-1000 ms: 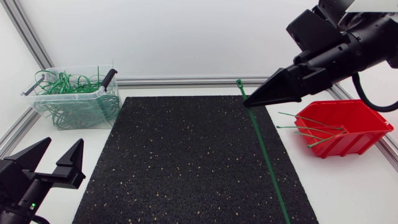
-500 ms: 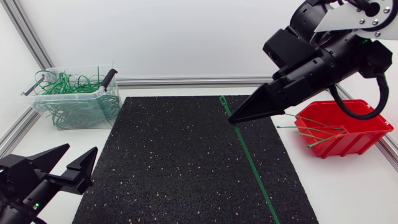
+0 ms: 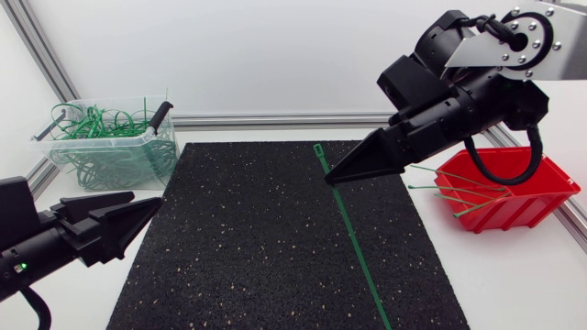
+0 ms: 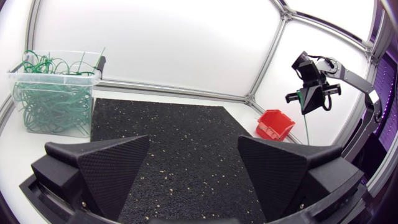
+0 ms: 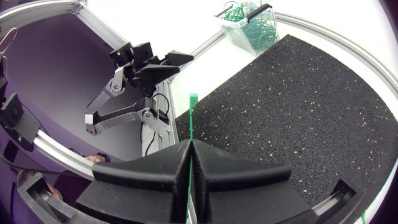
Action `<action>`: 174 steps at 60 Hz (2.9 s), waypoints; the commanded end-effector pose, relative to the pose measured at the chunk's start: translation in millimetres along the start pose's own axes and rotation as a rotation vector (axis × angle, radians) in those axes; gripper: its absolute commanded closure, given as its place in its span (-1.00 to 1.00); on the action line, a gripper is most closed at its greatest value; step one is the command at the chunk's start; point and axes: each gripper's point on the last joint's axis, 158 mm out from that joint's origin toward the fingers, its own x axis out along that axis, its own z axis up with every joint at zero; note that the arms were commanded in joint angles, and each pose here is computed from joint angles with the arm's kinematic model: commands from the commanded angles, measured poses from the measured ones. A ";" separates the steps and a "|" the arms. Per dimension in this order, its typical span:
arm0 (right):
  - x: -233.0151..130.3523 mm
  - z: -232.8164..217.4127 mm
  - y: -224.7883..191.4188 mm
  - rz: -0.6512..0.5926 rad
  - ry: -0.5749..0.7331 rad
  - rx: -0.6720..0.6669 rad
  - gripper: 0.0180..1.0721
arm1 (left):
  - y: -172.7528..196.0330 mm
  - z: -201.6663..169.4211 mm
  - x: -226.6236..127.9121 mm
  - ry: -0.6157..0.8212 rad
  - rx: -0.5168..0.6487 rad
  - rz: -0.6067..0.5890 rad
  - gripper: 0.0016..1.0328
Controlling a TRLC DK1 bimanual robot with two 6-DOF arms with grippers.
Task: Take a green cable tie from the red box, thread the tail through the head to close it, then place it in the transparent bin on the left.
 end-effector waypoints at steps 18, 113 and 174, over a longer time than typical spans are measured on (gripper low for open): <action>9.6 0.7 -7.6 0.093 -0.037 0.047 0.89 | -70.0 24.2 13.5 0.063 0.001 -0.253 -0.89; 26.0 4.0 19.4 0.216 -0.105 -0.034 0.89 | -198.7 23.2 89.5 0.284 -0.107 -0.711 -0.14; 27.3 1.3 22.7 0.187 -0.108 -0.048 0.88 | -194.2 24.6 94.6 0.289 -0.159 -0.692 0.91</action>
